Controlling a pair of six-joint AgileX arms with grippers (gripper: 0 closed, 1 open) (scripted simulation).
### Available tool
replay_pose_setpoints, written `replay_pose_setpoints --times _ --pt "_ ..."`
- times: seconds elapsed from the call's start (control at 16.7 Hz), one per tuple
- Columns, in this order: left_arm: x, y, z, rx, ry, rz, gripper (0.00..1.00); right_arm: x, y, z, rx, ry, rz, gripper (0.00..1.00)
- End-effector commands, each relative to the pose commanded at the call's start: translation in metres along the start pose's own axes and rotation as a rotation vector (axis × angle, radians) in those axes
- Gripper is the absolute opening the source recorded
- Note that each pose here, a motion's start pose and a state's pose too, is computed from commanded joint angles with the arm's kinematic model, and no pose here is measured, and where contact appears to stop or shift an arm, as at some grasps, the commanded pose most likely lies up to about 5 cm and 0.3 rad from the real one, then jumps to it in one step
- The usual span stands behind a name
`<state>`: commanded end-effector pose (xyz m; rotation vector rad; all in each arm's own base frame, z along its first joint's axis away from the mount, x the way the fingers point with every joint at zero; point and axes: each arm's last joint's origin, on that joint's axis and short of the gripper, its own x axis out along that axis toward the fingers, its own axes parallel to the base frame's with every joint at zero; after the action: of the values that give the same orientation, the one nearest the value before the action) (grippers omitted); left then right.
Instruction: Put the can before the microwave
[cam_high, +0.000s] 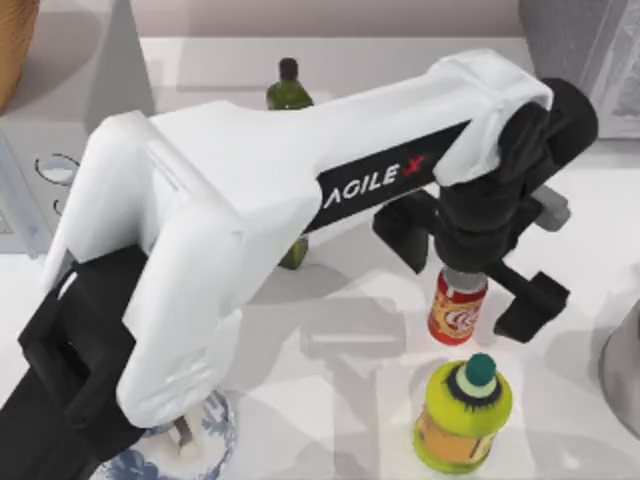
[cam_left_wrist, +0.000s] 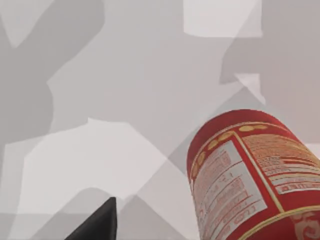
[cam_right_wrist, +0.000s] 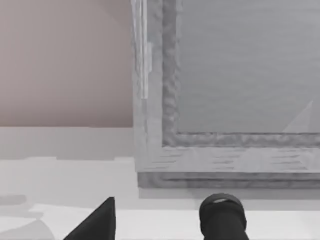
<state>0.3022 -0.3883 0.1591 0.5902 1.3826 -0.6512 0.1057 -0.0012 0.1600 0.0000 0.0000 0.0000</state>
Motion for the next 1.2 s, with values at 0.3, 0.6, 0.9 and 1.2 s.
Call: replay_pose_setpoints --times 0.3,0.6,0.9,1.2 --pt "0.0000 0.0000 0.0000 0.000 0.000 0.000 0.55 0.0000 0.0000 0.0000 0.000 0.000 0.000 1.00" --pt "0.0000 0.0000 0.0000 0.000 0.000 0.000 0.17 0.0000 0.0000 0.0000 0.000 0.000 0.000 1.00" --pt "0.0000 0.0000 0.0000 0.000 0.000 0.000 0.00 0.0000 0.0000 0.0000 0.000 0.000 0.000 1.00" --pt "0.0000 0.0000 0.0000 0.000 0.000 0.000 0.00 0.0000 0.0000 0.0000 0.000 0.000 0.000 1.00"
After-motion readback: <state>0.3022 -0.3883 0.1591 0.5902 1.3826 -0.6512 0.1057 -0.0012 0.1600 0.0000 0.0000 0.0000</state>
